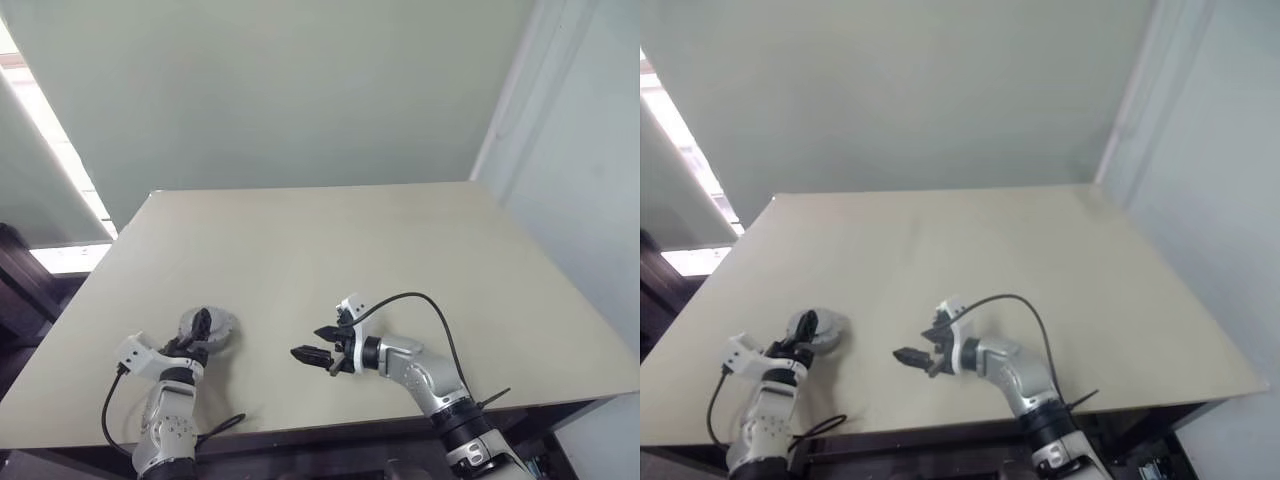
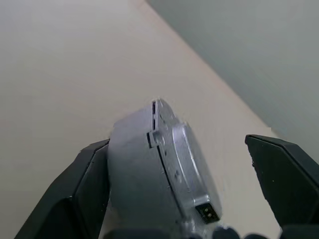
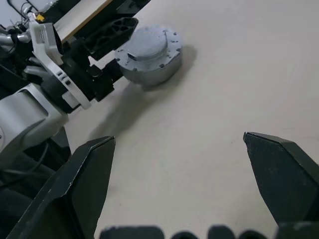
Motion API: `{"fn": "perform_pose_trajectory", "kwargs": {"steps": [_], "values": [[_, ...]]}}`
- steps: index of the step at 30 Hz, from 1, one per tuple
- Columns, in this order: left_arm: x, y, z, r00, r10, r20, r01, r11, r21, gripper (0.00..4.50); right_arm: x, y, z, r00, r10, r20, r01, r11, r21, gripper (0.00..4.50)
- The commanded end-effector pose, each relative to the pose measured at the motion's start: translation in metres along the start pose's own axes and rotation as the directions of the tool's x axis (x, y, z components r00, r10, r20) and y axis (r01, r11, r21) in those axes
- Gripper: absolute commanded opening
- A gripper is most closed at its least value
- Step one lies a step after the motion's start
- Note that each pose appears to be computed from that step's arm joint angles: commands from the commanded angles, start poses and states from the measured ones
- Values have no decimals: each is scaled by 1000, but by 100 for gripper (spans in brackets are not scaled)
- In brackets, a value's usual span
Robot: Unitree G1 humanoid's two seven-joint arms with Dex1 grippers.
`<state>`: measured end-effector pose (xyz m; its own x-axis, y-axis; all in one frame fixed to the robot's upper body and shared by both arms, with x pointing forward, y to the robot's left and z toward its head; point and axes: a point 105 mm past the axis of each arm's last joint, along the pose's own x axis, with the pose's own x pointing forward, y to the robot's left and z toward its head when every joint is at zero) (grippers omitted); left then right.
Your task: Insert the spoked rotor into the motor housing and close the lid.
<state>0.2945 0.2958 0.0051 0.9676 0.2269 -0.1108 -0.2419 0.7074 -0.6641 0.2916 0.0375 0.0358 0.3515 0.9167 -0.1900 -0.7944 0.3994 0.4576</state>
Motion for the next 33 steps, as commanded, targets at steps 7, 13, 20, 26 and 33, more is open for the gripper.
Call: {"fn": "perform_pose_trajectory", "kwargs": {"steps": [7,13,20,26,33], "values": [[-10,17,62,973,109,202,-179,911,370,444,1,1,17,999,4,51,-2,999,-38,450],[-32,-25,83,964,-135,228,-17,826,563,444,-2,-5,23,997,-12,80,16,998,-55,450],[-51,-68,66,936,-343,80,243,793,559,444,-17,-29,45,984,-83,157,110,978,-176,450],[-58,-85,47,905,-420,-61,380,739,556,444,-45,-60,63,945,-218,245,282,921,-268,450],[-64,-95,26,867,-455,-203,488,696,526,444,-77,-82,65,907,-308,287,384,884,-267,450]]}}
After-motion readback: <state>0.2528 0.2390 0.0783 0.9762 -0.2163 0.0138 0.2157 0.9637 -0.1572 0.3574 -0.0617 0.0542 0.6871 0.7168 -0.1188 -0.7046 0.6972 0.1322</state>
